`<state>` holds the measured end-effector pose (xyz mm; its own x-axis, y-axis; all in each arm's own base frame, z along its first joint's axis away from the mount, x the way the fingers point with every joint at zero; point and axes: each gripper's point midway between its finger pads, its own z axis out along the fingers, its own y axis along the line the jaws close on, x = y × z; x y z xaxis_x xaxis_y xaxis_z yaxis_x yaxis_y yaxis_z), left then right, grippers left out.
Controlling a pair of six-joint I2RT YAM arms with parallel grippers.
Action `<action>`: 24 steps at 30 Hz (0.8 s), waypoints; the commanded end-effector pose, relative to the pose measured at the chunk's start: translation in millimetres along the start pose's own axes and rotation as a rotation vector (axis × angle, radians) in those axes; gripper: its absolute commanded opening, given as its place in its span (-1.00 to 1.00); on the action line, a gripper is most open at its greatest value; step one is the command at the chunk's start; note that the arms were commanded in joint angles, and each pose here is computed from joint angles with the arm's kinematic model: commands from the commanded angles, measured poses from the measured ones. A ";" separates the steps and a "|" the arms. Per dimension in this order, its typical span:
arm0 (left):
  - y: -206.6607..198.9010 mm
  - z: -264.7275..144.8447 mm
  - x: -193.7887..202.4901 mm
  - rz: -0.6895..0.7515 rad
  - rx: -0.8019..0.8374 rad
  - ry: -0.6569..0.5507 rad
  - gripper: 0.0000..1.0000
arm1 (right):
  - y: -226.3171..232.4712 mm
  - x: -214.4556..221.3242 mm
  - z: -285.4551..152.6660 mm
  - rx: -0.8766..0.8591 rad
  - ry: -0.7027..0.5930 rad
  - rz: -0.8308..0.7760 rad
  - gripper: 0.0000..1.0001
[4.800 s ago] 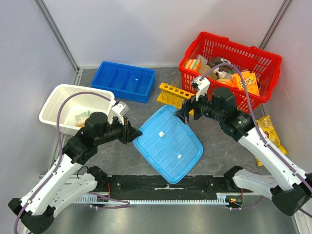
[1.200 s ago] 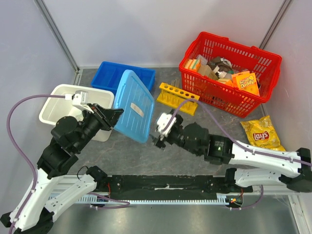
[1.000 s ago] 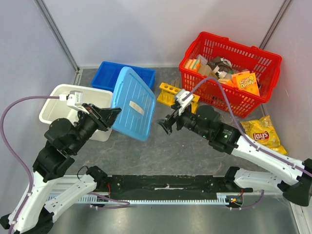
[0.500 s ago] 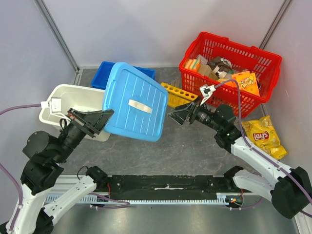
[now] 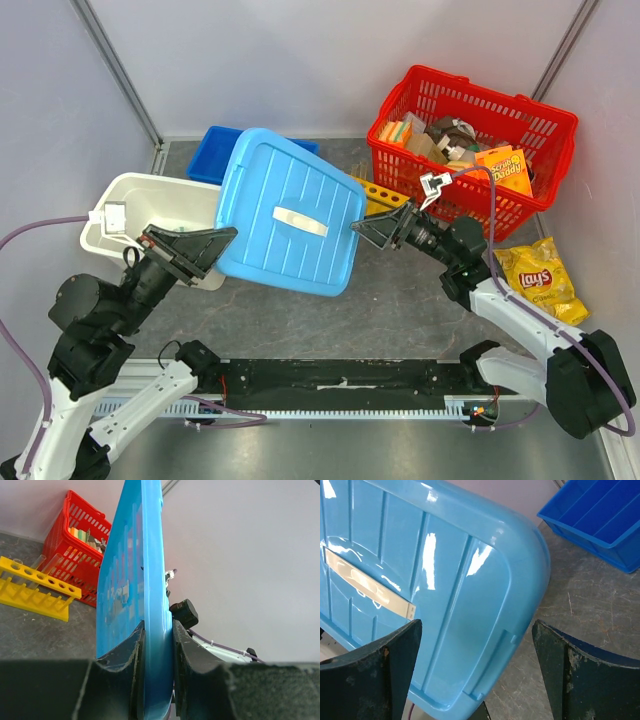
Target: Organize the chemistry lab equipment
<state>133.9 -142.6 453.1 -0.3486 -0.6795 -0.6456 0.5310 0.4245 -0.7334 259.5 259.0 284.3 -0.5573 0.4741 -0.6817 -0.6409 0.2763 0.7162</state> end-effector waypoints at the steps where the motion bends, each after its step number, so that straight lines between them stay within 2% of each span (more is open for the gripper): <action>1: -22.6 3.3 -14.5 -0.039 0.087 -0.051 -0.97 | -2.1 -4.9 -2.0 0.012 -0.020 -0.027 0.96; 4: -22.9 6.3 -14.1 -0.042 0.092 -0.050 -0.96 | -3.5 1.8 -2.2 -0.008 -0.003 -0.009 0.96; 13: -20.8 7.4 -12.4 -0.069 0.107 -0.067 -0.96 | 42.0 -0.9 -8.2 -0.310 -0.019 0.052 0.96; 15: -17.5 8.3 -10.0 -0.076 0.102 -0.066 -0.96 | 54.8 -2.6 -13.6 -0.385 -0.031 0.061 0.88; 16: -14.5 9.4 -8.6 -0.076 0.093 -0.065 -0.96 | 62.3 -4.8 -16.8 -0.426 -0.038 0.062 0.79; 17: -10.3 10.7 -6.4 -0.077 0.080 -0.062 -0.96 | 67.1 -4.2 -18.7 -0.457 -0.032 0.076 0.61; 20: 2.2 14.0 -1.7 -0.058 0.034 -0.056 -0.96 | 77.2 -8.8 -22.2 -0.511 -0.038 0.109 -0.19; 24: 29.6 16.2 -0.8 -0.008 -0.092 -0.068 -0.93 | 79.6 -15.1 -23.7 -0.511 -0.074 0.123 -0.78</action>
<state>144.1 -139.4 461.2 -0.3022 -0.7489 -0.5897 0.5336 0.3797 -0.7557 255.5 267.4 271.0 -0.7617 0.4885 -0.4256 -0.4973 -0.0197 0.8673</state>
